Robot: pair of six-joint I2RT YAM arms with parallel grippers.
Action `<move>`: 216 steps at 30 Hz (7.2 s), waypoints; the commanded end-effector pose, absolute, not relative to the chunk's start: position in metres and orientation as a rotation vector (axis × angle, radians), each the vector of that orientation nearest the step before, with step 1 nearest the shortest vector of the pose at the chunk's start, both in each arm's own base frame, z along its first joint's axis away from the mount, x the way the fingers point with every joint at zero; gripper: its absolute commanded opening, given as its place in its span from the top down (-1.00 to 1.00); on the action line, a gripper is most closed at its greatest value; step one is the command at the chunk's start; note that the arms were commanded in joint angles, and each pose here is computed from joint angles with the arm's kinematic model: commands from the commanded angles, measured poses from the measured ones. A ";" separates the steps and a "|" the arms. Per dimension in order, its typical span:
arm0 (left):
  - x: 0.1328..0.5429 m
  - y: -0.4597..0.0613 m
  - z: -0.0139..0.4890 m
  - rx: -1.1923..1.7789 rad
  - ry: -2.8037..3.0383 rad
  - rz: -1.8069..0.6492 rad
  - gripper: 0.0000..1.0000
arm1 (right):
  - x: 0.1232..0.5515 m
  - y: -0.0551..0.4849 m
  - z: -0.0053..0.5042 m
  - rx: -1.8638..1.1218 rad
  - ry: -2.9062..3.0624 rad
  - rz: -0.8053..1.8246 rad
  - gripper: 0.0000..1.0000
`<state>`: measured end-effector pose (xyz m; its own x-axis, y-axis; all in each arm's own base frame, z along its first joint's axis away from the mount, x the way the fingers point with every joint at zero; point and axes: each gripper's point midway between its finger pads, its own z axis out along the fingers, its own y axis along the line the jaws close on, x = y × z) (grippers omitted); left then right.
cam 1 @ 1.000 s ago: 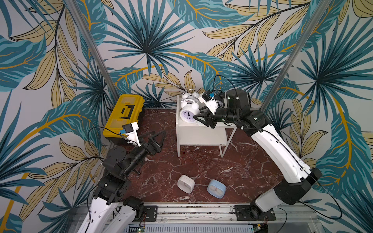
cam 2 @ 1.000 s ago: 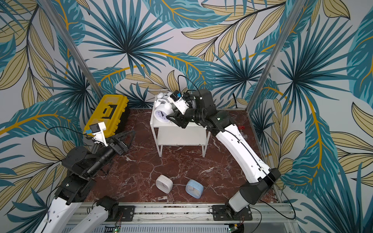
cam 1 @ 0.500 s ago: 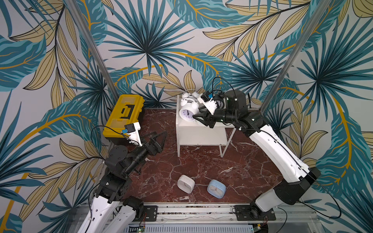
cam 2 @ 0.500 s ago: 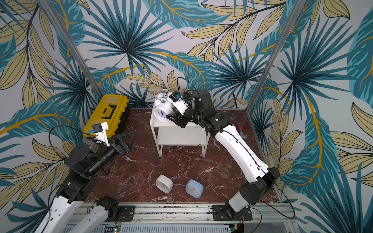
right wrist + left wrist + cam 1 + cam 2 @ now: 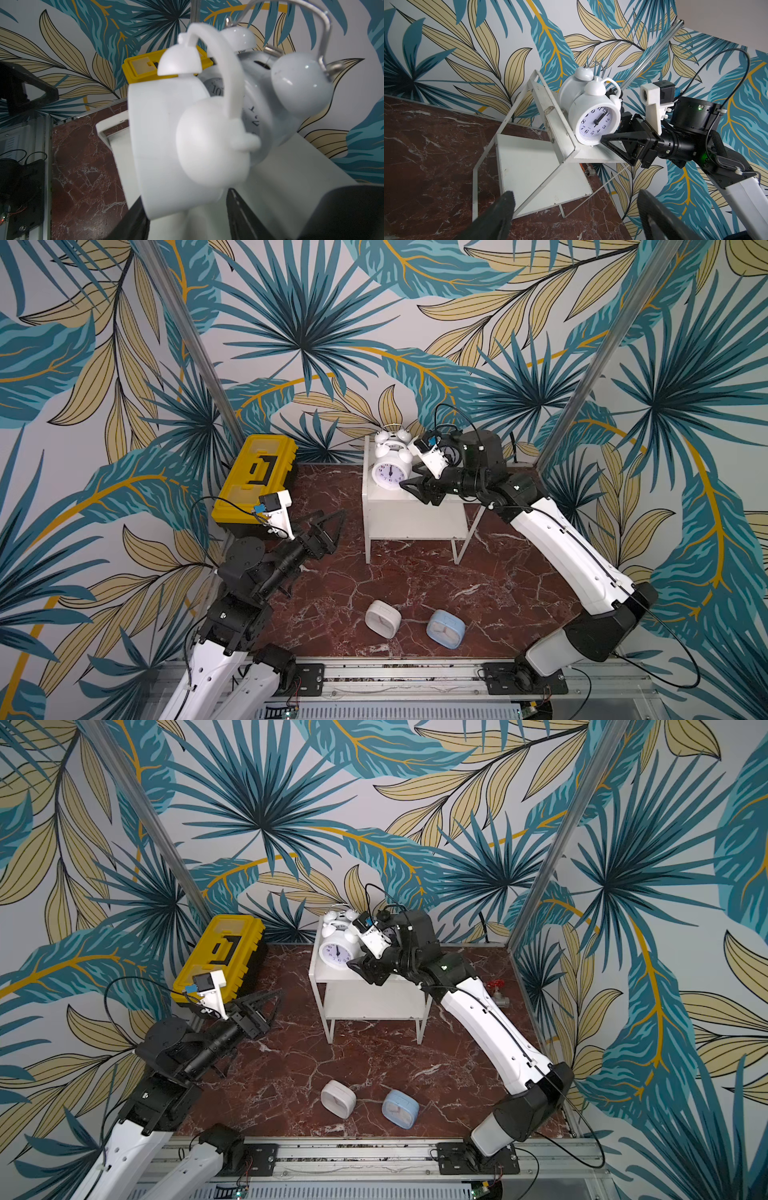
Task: Place the alarm clocks on the shelf by style
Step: Place the alarm on the shelf, then pick up the alarm from the center of the board.
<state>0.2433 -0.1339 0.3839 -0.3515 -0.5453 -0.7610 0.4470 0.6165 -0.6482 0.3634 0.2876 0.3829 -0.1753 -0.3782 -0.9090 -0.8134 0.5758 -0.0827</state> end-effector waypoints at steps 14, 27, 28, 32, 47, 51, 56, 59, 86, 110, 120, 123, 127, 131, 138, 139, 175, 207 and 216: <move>0.243 -0.133 0.375 -0.062 1.651 -1.005 -0.90 | 0.357 0.275 0.399 -0.897 1.766 0.527 0.04; 0.264 -0.119 0.324 -0.217 1.841 -0.873 -0.97 | 0.260 0.280 0.352 -0.905 1.885 0.521 -0.09; 0.266 -0.117 0.316 -0.246 1.861 -0.857 -0.97 | 0.244 0.283 0.334 -0.913 1.926 0.530 -0.12; 0.273 -0.107 0.291 -0.350 1.911 -0.805 -0.97 | 0.212 0.272 0.267 -0.799 2.120 0.503 -0.40; 0.272 -0.117 0.178 -0.498 2.263 -0.770 -0.81 | 0.149 0.322 0.144 -0.727 2.489 0.744 -0.70; 0.262 -0.116 0.168 -0.503 2.283 -0.778 -0.81 | 0.148 0.335 0.126 -0.785 2.573 0.700 -0.73; 0.252 -0.109 0.161 -0.530 2.306 -0.742 -0.81 | 0.158 0.335 0.110 -0.786 2.637 0.557 -0.74; 0.249 -0.111 0.161 -0.522 2.299 -0.768 -0.80 | 0.158 0.340 0.105 -0.804 2.660 0.541 -0.64; 0.244 -0.119 0.185 -0.451 2.180 -0.892 -0.80 | 0.160 0.342 0.150 -0.779 2.508 0.660 0.57; 0.162 -0.247 0.325 0.496 1.761 -1.743 -0.91 | 0.170 0.305 0.321 -0.653 1.959 1.612 0.52; 0.158 -0.245 0.325 0.535 1.736 -1.713 -0.36 | 0.176 0.306 0.322 -0.664 1.953 1.653 0.51; 0.159 -0.243 0.330 0.522 1.708 -1.702 -0.10 | 0.179 0.307 0.322 -0.659 1.956 1.650 0.48; 0.165 -0.242 0.331 0.495 1.697 -1.685 0.18 | 0.184 0.310 0.324 -0.641 1.947 1.653 0.42; 0.169 -0.241 0.331 0.470 1.687 -1.667 0.38 | 0.189 0.309 0.321 -0.614 1.957 1.626 0.23; 0.185 -0.231 0.333 0.292 1.615 -1.667 0.41 | 0.211 0.291 0.321 -0.396 1.892 1.483 -0.76; 0.188 -0.228 0.334 0.248 1.587 -1.683 0.41 | 0.209 0.290 0.327 -0.358 1.833 1.502 -0.81; 0.196 -0.207 0.314 0.013 1.512 -1.729 -0.15 | 0.193 0.348 0.307 -0.229 1.778 1.506 0.67; 0.155 -0.242 0.327 0.563 1.690 -1.711 -0.71 | 0.164 0.320 0.327 -0.860 2.015 1.557 0.73; 0.151 -0.236 0.342 0.552 1.629 -1.724 -0.23 | 0.166 0.311 0.318 -0.859 2.037 1.548 0.73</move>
